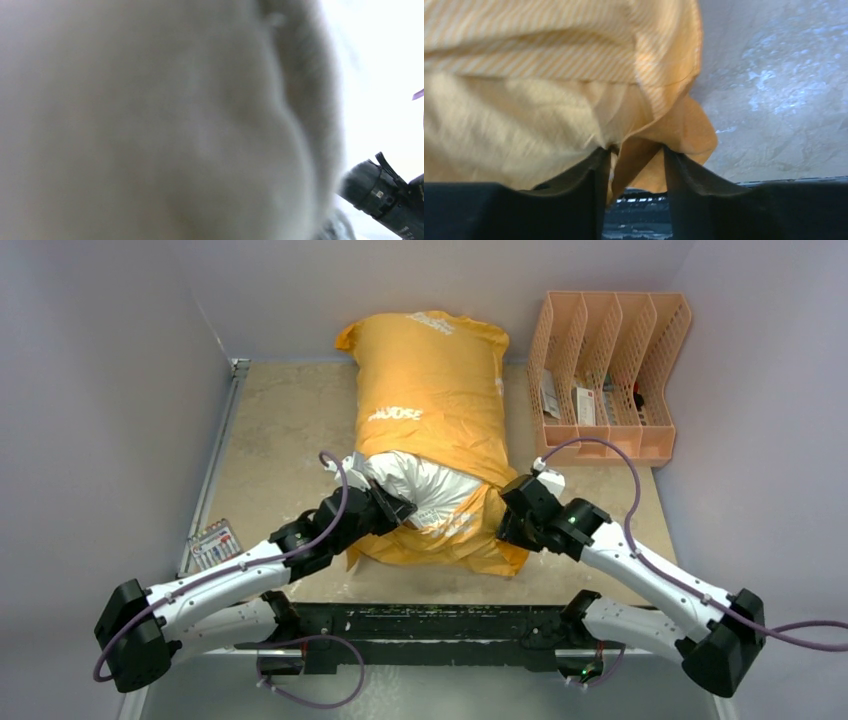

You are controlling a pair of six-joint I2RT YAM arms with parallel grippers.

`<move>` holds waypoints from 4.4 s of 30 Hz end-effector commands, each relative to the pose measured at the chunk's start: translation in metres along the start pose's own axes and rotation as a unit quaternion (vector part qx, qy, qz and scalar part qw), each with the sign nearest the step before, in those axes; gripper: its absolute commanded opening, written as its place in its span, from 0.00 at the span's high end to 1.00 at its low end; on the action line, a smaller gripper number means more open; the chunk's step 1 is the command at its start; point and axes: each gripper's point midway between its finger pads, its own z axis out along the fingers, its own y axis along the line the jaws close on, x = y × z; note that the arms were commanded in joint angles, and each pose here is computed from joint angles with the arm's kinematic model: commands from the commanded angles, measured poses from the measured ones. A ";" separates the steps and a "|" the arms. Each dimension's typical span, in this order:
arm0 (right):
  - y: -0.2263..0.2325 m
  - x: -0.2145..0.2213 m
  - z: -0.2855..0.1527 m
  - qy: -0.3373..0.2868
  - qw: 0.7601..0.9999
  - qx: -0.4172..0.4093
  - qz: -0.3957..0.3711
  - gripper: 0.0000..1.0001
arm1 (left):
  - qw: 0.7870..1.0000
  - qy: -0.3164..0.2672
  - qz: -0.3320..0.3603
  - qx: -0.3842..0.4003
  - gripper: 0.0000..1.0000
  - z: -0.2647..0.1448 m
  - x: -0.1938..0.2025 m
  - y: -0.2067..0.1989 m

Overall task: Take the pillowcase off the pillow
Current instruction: Remove the pillow from the pillowcase.

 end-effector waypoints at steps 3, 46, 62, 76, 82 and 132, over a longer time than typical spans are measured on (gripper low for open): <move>-0.036 -0.033 0.002 -0.088 0.990 0.108 0.006 0.71 | 0.998 -0.051 0.030 -0.011 1.00 -0.013 -0.038 -0.020; 0.141 -0.017 -0.048 0.073 0.956 -0.285 0.012 0.33 | 0.998 -0.053 0.028 -0.022 1.00 -0.040 -0.077 -0.014; 0.003 0.009 0.015 0.025 0.998 0.014 0.056 1.00 | 0.993 -0.099 0.032 -0.059 1.00 -0.051 -0.099 -0.008; 0.004 -0.037 -0.043 -0.085 0.994 -0.062 0.033 1.00 | 0.994 -0.107 0.029 -0.004 1.00 -0.057 -0.129 -0.067; 0.056 -0.053 -0.101 -0.115 0.962 -0.249 -0.001 0.25 | 0.996 -0.080 0.004 0.047 1.00 -0.042 -0.113 -0.076; -0.015 0.055 0.028 0.077 0.996 -0.021 0.025 0.94 | 0.994 -0.086 0.001 0.068 1.00 -0.044 -0.180 -0.085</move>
